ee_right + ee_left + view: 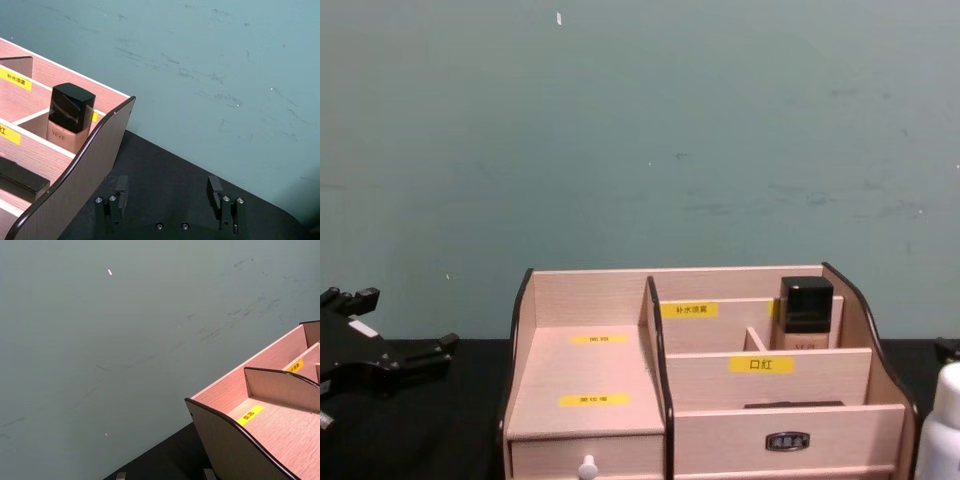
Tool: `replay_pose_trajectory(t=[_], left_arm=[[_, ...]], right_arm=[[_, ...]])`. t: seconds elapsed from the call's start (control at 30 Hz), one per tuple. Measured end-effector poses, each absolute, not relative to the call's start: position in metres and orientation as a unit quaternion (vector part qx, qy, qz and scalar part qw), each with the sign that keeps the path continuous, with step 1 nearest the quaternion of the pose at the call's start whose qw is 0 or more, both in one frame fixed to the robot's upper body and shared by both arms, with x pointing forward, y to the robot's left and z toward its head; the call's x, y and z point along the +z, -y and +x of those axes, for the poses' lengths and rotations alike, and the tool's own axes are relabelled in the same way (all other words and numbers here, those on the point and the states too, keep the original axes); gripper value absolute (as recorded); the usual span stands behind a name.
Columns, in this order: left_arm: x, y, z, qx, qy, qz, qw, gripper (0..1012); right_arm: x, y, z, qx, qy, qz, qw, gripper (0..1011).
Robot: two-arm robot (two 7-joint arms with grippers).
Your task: Pick up the facial cleanser and watermelon frost from the table and place them into the tiered storage box.
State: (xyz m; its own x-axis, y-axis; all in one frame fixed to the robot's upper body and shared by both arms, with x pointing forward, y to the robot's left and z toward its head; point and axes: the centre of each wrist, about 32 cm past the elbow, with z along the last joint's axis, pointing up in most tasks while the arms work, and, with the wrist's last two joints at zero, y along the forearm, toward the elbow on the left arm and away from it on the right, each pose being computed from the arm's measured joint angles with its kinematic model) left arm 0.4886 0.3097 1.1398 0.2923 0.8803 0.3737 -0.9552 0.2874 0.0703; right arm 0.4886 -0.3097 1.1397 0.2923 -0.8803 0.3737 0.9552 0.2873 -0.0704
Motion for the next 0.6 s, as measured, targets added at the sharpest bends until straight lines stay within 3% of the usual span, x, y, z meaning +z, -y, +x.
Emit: replay_pose_trajectory(t=[0.6], left_arm=[[1.1398, -0.3097, 0.4886, 0.580, 0.132, 0.142, 0.791, 1001]], right_arm=[[1.1398, 0.3097, 0.4886, -0.580, 0.132, -0.142, 0.791, 1002]])
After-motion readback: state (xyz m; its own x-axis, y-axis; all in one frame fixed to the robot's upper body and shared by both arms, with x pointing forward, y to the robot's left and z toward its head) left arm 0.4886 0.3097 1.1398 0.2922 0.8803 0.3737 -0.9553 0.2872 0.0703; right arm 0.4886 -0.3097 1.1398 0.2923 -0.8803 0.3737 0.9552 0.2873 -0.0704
